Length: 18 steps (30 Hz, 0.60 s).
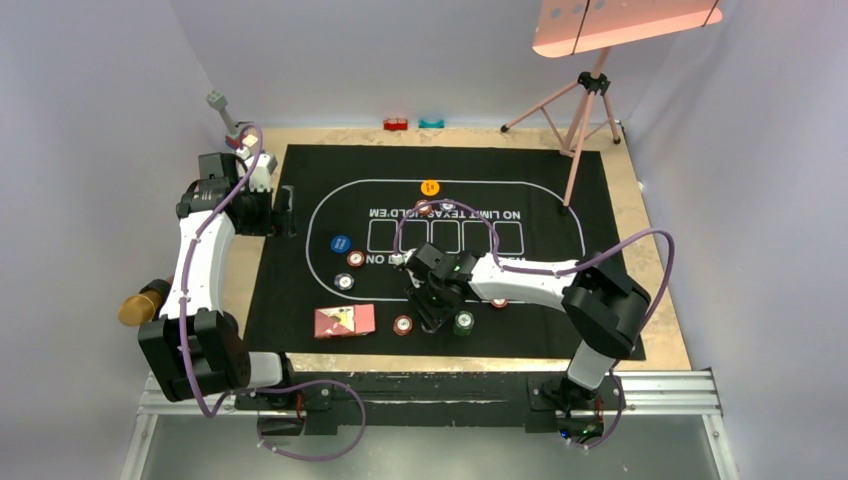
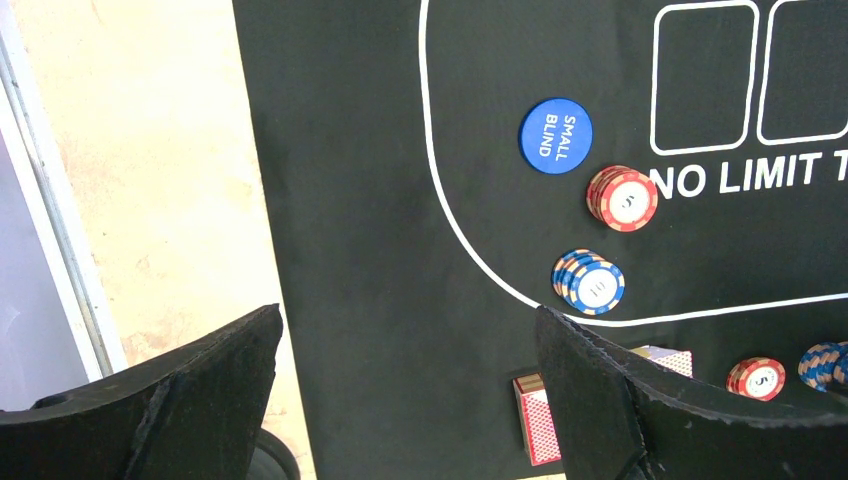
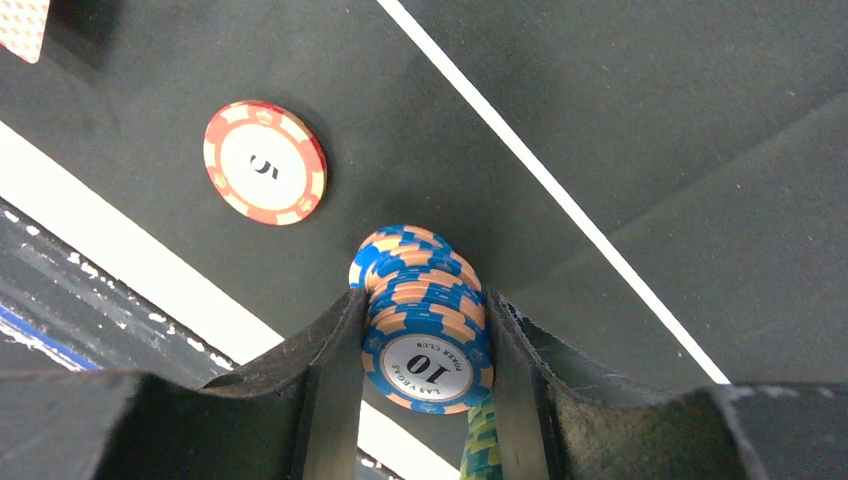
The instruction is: Distribute texas hold em gaming equipment
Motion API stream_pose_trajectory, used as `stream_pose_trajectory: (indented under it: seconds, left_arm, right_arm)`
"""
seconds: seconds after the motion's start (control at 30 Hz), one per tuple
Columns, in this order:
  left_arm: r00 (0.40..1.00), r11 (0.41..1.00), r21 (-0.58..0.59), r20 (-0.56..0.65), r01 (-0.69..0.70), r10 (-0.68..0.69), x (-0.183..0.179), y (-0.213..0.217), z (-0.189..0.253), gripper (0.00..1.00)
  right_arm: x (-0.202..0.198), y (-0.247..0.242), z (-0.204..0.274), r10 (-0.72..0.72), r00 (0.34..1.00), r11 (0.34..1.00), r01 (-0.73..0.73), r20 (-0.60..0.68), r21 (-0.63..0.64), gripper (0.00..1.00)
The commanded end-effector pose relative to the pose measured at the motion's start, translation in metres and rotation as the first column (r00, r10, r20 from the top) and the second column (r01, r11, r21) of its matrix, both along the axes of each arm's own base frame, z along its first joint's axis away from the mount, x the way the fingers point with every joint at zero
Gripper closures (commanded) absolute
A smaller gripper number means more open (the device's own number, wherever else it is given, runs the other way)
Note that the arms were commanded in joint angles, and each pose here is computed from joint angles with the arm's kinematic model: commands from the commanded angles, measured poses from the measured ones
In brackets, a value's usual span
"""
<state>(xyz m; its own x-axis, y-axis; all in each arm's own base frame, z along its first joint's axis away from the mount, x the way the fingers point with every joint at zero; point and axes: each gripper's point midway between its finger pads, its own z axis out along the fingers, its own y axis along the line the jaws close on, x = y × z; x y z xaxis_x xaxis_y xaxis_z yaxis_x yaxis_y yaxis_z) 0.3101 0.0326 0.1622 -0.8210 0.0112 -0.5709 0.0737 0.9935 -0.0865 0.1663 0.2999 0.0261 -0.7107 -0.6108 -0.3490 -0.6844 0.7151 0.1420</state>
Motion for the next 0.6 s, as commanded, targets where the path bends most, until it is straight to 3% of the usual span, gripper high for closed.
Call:
stream_pose_trajectory:
  seconds: [0.0, 0.2, 0.37, 0.47, 0.57]
  left_arm:
    - [0.999, 1.000, 0.020, 0.049, 0.001, -0.002, 0.003, 0.004, 0.012, 0.00]
    - [0.999, 1.000, 0.022, 0.049, 0.002, -0.003, 0.003, 0.004, 0.011, 0.00]
    - [0.999, 1.000, 0.021, 0.053, 0.004, -0.005, 0.003, 0.004, 0.013, 0.00]
    - [0.999, 1.000, 0.019, 0.053, 0.005, -0.006, 0.003, 0.004, 0.013, 0.00]
    - [0.999, 1.000, 0.018, 0.052, 0.007, -0.008, 0.003, 0.003, 0.013, 0.00]
  right_arm:
    - [0.009, 0.008, 0.038, -0.020, 0.997, 0.998, 0.015, 0.069, 0.064, 0.74]
    - [0.025, 0.011, 0.075, -0.071, 0.988, 0.994, 0.058, 0.136, 0.098, 0.79]
    - [0.060, -0.015, 0.089, -0.237, 0.957, 0.969, 0.220, 0.171, 0.109, 0.88]
    - [0.091, -0.052, 0.090, -0.412, 0.897, 0.910, 0.395, 0.160, 0.127, 0.90]
    - [0.122, -0.100, 0.090, -0.590, 0.795, 0.806, 0.572, 0.139, 0.151, 0.93]
